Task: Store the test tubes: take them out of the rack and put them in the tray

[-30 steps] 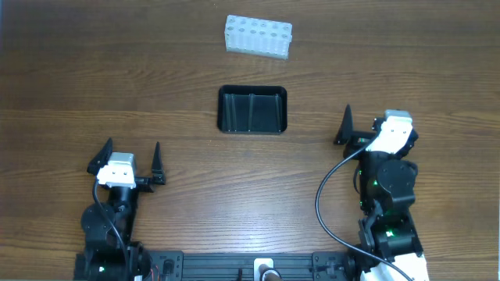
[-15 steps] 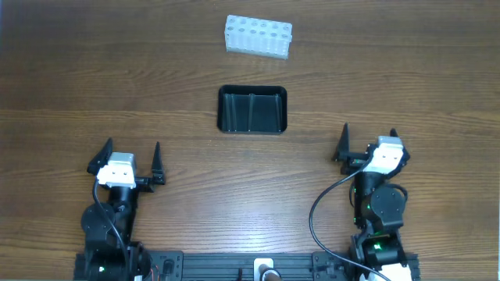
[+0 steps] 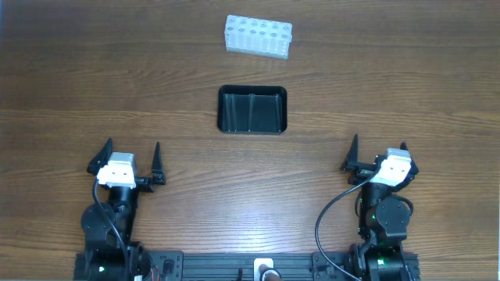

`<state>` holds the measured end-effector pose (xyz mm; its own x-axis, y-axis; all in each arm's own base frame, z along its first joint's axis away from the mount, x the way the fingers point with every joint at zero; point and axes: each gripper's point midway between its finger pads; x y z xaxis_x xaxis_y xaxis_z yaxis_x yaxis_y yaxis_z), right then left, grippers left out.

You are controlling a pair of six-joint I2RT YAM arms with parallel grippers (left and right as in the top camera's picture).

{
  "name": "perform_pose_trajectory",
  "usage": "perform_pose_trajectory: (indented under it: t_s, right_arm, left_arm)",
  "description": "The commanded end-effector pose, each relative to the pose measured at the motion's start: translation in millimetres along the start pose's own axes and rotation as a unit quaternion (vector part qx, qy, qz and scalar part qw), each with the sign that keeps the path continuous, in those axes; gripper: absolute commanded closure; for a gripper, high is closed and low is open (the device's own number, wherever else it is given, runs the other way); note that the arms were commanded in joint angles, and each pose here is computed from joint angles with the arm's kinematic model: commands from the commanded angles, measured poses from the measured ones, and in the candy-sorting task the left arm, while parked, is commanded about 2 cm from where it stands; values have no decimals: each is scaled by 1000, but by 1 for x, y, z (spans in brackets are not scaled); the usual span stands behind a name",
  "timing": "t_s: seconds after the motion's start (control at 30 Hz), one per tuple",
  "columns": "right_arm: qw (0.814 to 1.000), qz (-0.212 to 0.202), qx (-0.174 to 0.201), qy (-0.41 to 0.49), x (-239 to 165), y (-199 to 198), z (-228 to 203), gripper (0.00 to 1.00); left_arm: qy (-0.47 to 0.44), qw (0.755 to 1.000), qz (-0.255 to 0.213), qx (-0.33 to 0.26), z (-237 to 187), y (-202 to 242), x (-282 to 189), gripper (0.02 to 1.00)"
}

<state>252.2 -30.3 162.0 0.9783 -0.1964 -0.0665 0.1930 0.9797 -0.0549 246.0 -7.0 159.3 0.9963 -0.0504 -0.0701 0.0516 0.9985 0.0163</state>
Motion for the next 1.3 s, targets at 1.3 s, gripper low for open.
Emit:
perform_pose_trajectory:
  t_s: [1.3]
  right_arm:
    - [1000, 9, 1, -7, -9, 0, -1, 9]
  left_arm:
    - [-1, 1000, -7, -6, -1, -3, 0, 18]
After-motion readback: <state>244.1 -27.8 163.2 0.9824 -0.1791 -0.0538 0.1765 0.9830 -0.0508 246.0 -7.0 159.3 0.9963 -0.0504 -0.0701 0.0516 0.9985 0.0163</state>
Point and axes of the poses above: each gripper's point midway between its finger pads, its own x axis out along the fingers, its own y axis along the line the jaws close on, z = x × y, and after that the axes turned 2 degrees about -x, right-handed
